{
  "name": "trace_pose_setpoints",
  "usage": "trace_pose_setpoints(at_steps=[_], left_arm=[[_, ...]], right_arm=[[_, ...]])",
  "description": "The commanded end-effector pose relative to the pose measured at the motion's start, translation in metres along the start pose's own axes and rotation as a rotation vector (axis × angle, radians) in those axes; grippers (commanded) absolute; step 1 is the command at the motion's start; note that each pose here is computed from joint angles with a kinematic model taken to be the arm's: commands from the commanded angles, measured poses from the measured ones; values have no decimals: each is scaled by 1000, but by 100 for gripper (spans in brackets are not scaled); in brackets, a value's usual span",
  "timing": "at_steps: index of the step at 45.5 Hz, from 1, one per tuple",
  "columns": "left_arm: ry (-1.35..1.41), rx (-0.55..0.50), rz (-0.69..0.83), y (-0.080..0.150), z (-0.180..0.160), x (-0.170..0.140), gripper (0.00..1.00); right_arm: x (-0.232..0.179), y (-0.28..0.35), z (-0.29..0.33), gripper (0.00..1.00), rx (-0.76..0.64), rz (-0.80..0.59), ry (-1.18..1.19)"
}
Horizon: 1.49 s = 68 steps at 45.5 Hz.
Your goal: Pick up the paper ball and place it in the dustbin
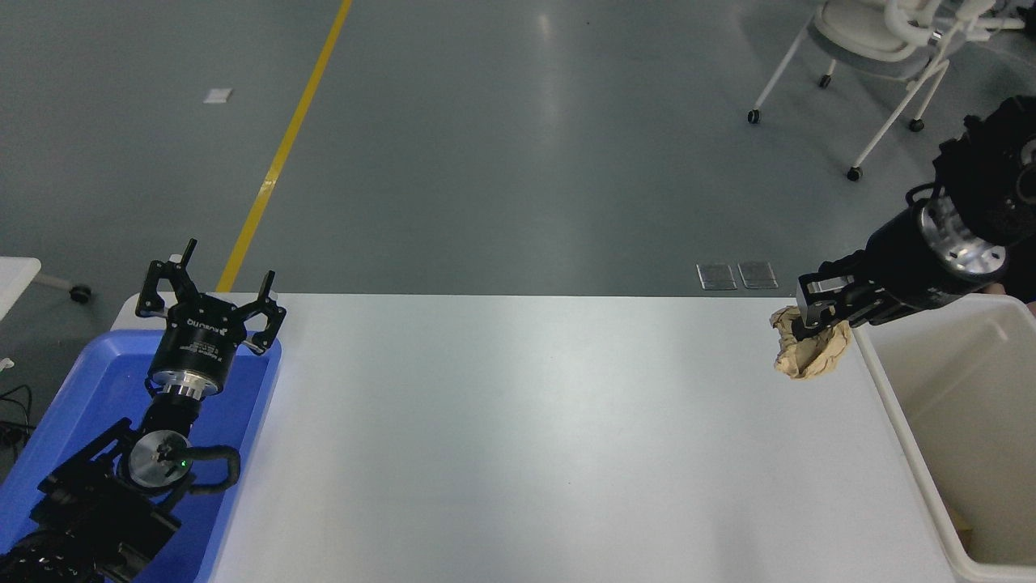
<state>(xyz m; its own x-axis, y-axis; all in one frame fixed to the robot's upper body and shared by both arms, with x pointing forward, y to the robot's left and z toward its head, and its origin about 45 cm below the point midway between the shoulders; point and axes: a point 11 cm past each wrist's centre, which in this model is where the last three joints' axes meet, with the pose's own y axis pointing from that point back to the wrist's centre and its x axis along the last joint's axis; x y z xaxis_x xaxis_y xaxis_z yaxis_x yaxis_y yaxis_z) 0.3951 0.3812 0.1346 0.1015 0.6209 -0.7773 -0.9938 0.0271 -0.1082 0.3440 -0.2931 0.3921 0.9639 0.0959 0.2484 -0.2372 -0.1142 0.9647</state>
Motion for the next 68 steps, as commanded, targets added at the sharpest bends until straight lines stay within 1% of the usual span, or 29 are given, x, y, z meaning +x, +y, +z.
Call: trace_pose_setpoints(at_steps=[1,7,12,22,27,30,35,42,47,55,68], left_arm=[[0,-2,2,0,0,0,100],[1,-1,1,0,0,0,100],[1,-2,4,1,0,1,100],[2,-3,1,0,0,0,100],[1,-1,2,1,0,1,100],[2,-2,2,1,0,1,100],[1,-3,2,0,0,0,100],[2,-4,3,0,1,0,100],[1,-1,-1,0,0,0,100],[1,-2,-1,-1,1,0,100],[0,-1,-1,-1,0,0,100]], right_arm=[[0,33,-3,0,-28,12,5],[-2,33,5,0,-41,9,-13],[-8,32,32,0,-86,4,-57],[-21,37,138,0,-185,85,-232],[-34,38,199,0,-259,130,-315],[-43,36,230,0,-281,158,-362],[-57,26,273,0,-328,229,-435],[-75,-6,320,0,-425,332,-485],[-89,-41,336,0,-446,363,-528],[-111,-118,335,0,-427,405,-607],[-121,-209,314,0,-391,544,-820]])
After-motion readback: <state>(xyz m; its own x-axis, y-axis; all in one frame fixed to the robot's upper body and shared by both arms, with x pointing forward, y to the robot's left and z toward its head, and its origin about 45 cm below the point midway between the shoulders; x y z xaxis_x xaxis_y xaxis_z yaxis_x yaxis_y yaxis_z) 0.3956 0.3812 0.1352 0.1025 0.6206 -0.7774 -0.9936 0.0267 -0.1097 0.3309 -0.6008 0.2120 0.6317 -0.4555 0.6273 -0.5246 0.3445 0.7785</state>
